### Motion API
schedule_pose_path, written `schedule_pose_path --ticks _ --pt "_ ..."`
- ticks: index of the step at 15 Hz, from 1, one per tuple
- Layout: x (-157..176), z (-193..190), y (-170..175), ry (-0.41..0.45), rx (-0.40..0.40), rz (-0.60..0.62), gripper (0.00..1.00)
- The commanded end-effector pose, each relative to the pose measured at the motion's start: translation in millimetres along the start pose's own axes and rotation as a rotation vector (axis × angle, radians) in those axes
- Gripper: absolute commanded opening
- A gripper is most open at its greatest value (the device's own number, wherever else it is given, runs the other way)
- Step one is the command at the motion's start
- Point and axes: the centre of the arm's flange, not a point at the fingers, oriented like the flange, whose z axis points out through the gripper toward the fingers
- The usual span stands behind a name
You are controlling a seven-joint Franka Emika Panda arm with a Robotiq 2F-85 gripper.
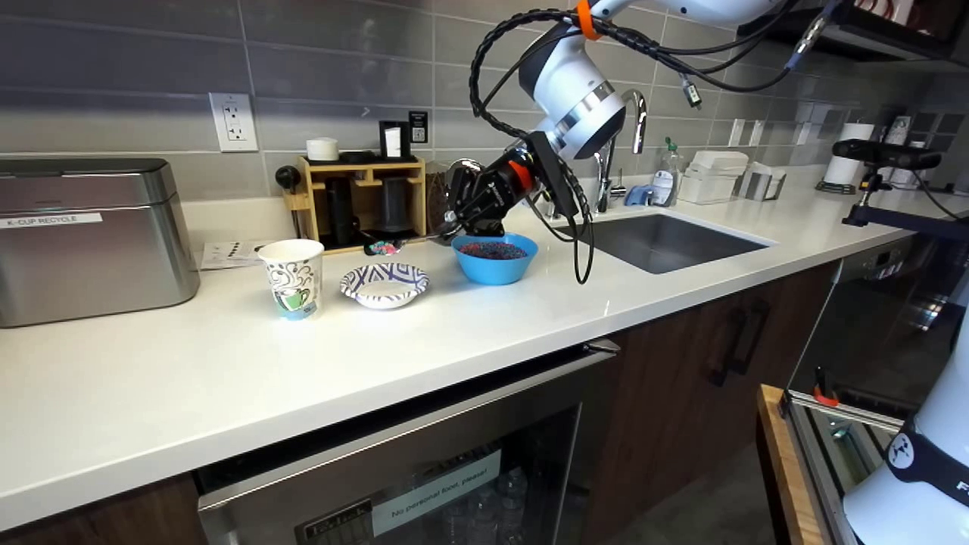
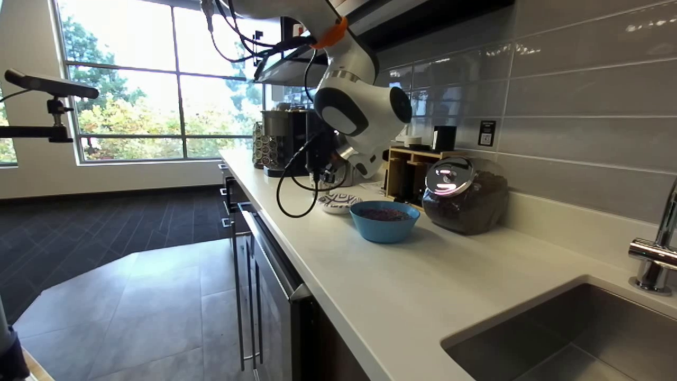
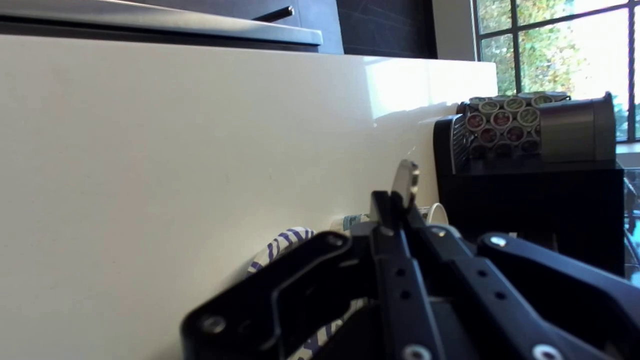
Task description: Scoop up some cereal in the blue bowl and put it into the white one
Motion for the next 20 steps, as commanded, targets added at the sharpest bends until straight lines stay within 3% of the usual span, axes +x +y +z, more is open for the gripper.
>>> schedule_pose_path --ticks 1,4,11,20 --pt "5.8 6.7 5.4 0.06 -0.042 0.051 0.01" --pt "9.7 12.6 9.8 0.092 -0.081 0.071 0.01" --pt "-0.7 43.4 2.4 0.149 -0.252 0.059 0.01" --pt "-28.4 57.4 -29.2 0.297 -0.466 -0.106 0.01"
